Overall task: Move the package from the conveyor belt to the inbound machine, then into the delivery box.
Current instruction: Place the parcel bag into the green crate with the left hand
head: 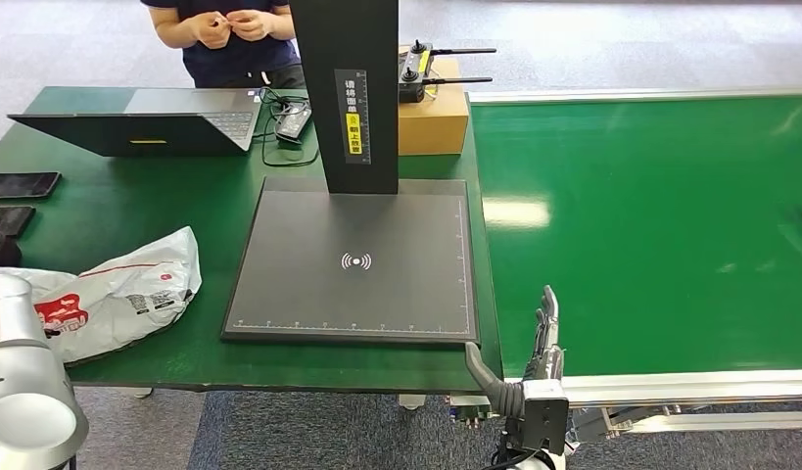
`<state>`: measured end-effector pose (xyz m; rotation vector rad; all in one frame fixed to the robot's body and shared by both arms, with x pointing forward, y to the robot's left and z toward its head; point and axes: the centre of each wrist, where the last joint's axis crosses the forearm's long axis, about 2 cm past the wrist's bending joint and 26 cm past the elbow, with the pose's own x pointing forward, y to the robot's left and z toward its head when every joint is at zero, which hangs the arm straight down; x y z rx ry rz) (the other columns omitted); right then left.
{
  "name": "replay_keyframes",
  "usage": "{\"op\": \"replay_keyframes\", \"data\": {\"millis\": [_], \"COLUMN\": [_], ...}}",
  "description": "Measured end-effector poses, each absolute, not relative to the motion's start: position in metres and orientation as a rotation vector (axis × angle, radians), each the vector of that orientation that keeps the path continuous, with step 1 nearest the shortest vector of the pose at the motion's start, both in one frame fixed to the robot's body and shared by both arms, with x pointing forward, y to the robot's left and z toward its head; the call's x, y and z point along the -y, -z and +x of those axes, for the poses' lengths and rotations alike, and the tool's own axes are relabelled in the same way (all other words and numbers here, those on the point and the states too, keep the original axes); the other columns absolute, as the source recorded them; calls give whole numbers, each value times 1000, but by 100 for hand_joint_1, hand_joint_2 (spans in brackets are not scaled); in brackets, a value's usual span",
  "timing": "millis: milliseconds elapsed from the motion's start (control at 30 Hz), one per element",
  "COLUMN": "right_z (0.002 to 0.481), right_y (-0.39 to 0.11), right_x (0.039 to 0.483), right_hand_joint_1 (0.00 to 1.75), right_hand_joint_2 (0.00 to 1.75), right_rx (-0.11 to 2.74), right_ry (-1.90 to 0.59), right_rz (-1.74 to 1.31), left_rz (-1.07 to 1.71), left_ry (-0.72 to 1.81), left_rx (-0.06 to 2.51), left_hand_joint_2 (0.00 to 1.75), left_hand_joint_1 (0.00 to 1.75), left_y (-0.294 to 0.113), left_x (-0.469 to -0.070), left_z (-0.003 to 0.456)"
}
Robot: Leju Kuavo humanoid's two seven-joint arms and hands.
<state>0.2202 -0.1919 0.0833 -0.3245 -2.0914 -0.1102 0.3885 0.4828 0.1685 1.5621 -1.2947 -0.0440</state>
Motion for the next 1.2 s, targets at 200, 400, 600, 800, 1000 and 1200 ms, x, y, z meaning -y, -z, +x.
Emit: {"op": "replay_keyframes", "data": {"millis": [200, 400, 600, 800, 1000, 1200], "right_z": [220, 219, 217, 217, 219, 232], "right_y": [-83, -83, -81, -81, -82, -89], "right_x": [192, 192, 192, 192, 196, 198], "right_hand_joint_1": [0, 0, 0, 0, 0, 0], "right_hand_joint_2": [175, 175, 175, 175, 175, 175], "right_rx": [2092, 2090, 2101, 2118, 2129, 2165], "right_ry": [109, 106, 55, -3, -53, -101], "right_rz": [-321, -331, -320, -317, -304, -283], "left_rz": [1482, 1210, 1037, 808, 557, 418], "left_ry": [57, -27, 94, 395, 504, 546], "left_rx": [1439, 1698, 1844, 2010, 2085, 2094], "left_hand_joint_2": [175, 175, 175, 175, 175, 175], "left_hand_joint_1": [0, 0, 0, 0, 0, 0], "left_y": [-162, -142, -125, -116, -98, -83], "left_x": [-473, -437, -388, -311, -258, -222], "left_z": [394, 398, 374, 340, 301, 273]}}
